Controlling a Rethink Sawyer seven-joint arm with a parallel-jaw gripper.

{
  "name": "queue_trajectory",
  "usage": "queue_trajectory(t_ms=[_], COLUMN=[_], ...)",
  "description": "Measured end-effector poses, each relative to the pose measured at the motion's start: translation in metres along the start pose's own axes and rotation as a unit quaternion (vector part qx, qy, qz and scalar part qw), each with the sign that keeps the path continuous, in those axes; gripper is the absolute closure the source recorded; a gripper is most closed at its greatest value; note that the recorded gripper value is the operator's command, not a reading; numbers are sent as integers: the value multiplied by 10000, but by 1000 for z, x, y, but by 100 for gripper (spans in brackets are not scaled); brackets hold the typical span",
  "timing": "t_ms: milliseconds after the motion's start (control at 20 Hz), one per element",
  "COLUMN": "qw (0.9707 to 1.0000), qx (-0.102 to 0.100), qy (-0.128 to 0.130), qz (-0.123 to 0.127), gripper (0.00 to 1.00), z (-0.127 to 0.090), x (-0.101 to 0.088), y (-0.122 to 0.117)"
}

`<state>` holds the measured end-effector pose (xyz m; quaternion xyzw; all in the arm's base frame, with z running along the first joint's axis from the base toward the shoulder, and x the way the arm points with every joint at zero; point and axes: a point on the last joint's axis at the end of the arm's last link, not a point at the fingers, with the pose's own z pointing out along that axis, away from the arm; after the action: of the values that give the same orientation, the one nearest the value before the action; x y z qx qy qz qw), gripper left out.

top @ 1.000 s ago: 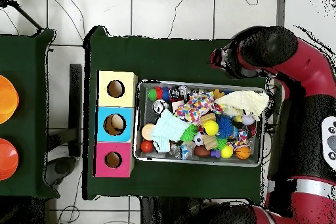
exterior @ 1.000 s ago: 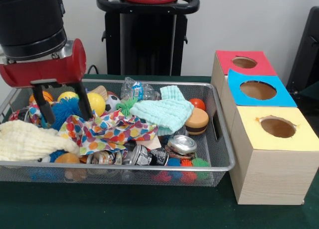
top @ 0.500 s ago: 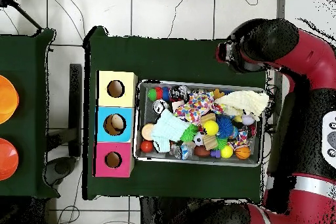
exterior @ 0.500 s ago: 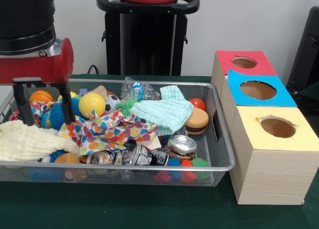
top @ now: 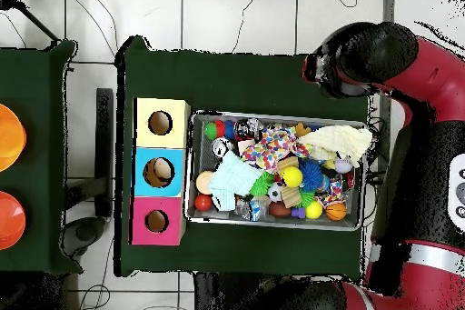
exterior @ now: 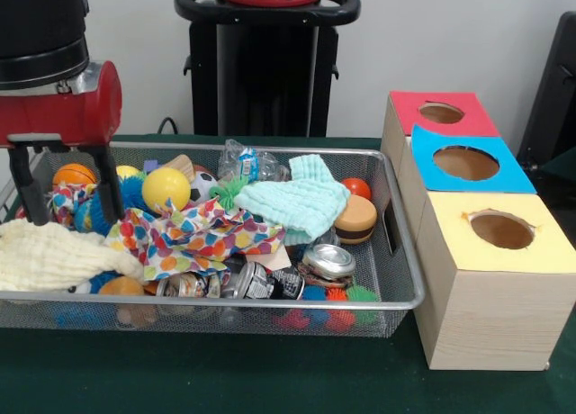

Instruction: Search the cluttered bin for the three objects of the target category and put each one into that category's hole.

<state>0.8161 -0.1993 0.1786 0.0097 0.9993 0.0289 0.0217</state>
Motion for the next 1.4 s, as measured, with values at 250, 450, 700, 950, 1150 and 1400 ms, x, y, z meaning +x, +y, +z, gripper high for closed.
queue_trajectory(t_ms=[250, 450, 700, 950, 1150, 1400], qw=[10000, 10000, 9999, 9999, 9999, 9999], qx=[-13, -27, -36, -38, -30, -3], qy=[46, 80, 132, 159, 157, 120], qz=[-10, -12, -21, -25, -24, -21], gripper=[0, 0, 0, 0, 0, 0], z=[2, 2, 1, 3, 4, 11], x=[3, 6, 12, 15, 16, 16], y=[2, 3, 5, 5, 4, 2])
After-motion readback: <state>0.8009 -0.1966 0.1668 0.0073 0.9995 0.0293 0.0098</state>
